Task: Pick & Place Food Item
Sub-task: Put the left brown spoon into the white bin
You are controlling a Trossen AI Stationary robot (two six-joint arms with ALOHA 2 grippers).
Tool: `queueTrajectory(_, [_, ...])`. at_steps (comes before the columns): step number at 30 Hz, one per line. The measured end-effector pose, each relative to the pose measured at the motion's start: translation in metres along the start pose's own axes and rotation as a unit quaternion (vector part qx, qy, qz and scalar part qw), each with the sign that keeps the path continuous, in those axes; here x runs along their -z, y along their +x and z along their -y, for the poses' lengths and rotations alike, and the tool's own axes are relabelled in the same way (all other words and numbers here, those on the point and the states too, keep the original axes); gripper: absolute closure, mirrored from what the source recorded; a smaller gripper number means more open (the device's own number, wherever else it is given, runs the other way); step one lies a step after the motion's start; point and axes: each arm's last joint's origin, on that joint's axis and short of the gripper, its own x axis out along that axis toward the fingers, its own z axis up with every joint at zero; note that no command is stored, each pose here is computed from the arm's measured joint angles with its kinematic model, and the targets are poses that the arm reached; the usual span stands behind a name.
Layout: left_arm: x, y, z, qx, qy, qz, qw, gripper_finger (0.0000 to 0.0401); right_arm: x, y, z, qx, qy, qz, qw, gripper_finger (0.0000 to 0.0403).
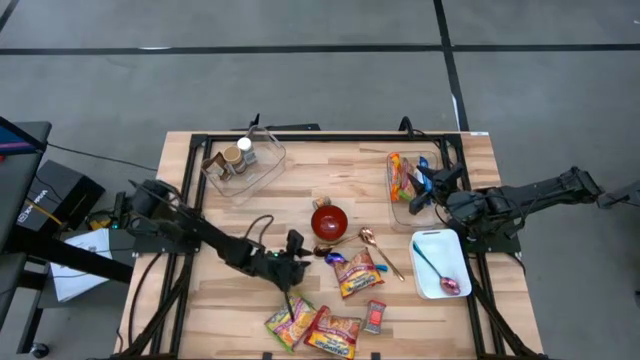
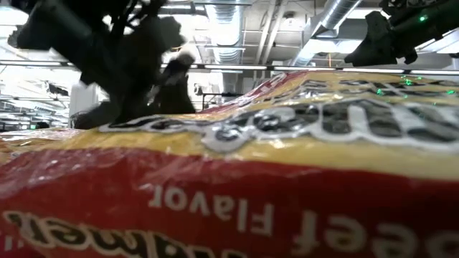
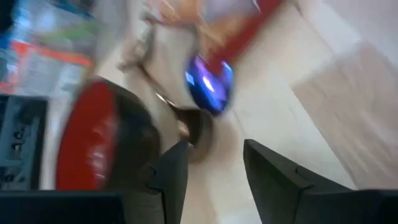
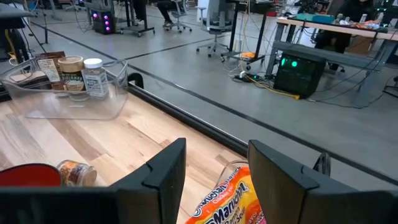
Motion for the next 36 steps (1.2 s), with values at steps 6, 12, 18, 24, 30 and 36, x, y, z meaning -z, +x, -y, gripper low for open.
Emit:
queueTrajectory(6, [0.009, 0.010, 0.007, 0.009, 0.032, -0.029, 0.999, 0.0256, 0.000, 0.000, 0.000, 0.000, 0.001, 0.001, 1.000, 0.0237])
queueTrajectory(12, [0.013, 0.014, 0.002, 0.007, 0.074, -0.039, 0.996, 0.0256, 0.000, 0.000, 0.000, 0.001, 0.002, 0.001, 1.000, 0.0237])
queueTrajectory(18, [0.012, 0.015, -0.001, 0.005, 0.083, -0.028, 0.996, 0.0256, 0.000, 0.000, 0.000, 0.001, 0.001, 0.001, 1.000, 0.0237])
queueTrajectory(24, [0.011, 0.016, -0.003, 0.011, 0.099, -0.018, 0.995, 0.0256, -0.001, 0.000, 0.000, 0.001, 0.001, 0.001, 1.000, 0.0237])
queueTrajectory(30, [0.014, 0.026, -0.007, 0.010, 0.110, -0.014, 0.994, 0.0256, -0.001, 0.000, 0.000, 0.002, -0.002, 0.002, 1.000, 0.0237])
queueTrajectory(36, [0.015, 0.037, -0.002, 0.007, 0.110, 0.003, 0.994, 0.0256, -0.001, 0.000, 0.000, 0.002, -0.003, 0.001, 1.000, 0.0237])
